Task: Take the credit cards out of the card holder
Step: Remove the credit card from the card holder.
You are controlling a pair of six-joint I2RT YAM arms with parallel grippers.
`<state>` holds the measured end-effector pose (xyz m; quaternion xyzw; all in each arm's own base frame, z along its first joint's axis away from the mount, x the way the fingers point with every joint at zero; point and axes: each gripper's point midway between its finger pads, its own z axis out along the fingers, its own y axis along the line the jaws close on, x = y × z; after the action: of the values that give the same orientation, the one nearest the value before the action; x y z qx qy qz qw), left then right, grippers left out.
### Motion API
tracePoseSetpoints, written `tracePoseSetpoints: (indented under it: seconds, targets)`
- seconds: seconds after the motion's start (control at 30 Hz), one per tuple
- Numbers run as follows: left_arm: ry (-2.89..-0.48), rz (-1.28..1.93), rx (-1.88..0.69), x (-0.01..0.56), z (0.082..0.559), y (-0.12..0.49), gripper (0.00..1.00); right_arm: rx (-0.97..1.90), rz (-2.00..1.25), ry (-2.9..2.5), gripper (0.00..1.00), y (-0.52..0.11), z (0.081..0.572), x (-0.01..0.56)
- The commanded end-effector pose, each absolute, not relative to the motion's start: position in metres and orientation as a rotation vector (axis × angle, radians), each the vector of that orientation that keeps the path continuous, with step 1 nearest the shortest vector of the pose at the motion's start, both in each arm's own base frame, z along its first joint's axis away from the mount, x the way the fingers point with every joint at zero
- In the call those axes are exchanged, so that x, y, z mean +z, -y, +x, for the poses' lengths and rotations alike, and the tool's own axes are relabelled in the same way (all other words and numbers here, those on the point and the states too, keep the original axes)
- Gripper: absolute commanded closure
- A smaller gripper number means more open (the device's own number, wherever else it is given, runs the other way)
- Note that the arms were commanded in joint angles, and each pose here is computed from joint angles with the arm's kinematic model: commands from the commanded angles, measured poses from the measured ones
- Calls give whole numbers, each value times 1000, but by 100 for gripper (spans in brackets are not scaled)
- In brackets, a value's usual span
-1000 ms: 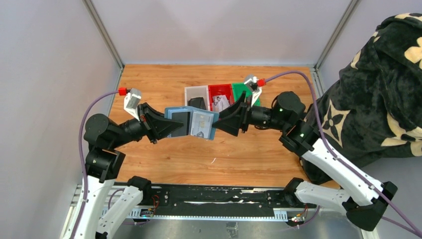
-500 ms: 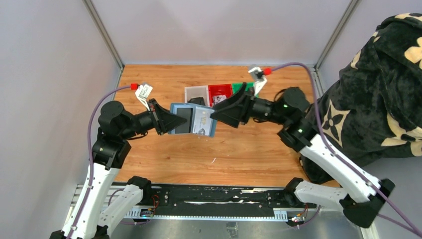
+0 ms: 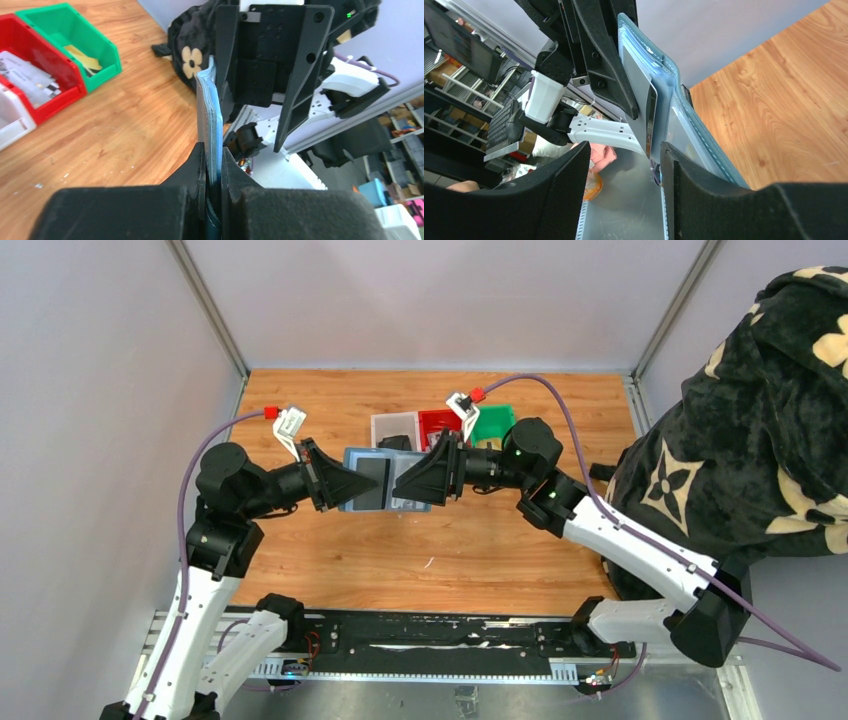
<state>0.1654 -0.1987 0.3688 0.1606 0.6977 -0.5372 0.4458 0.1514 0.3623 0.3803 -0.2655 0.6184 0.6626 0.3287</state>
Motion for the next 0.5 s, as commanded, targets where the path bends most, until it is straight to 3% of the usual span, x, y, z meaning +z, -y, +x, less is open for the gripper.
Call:
tracePoseSetpoints:
  seconds: [0.0,0.27,0.47]
  targets:
    - [-1638,481,-1459,391,144,206,100,1789,-719,-1606,43,-372,145,375]
    - [-1609,493,-1522,401,134,208,100,1819,-737,-1598,47,-383,143,375]
    - [-1582,509,-1556,409,127,208,99,1892,-755,-1530,66,-385,137,388]
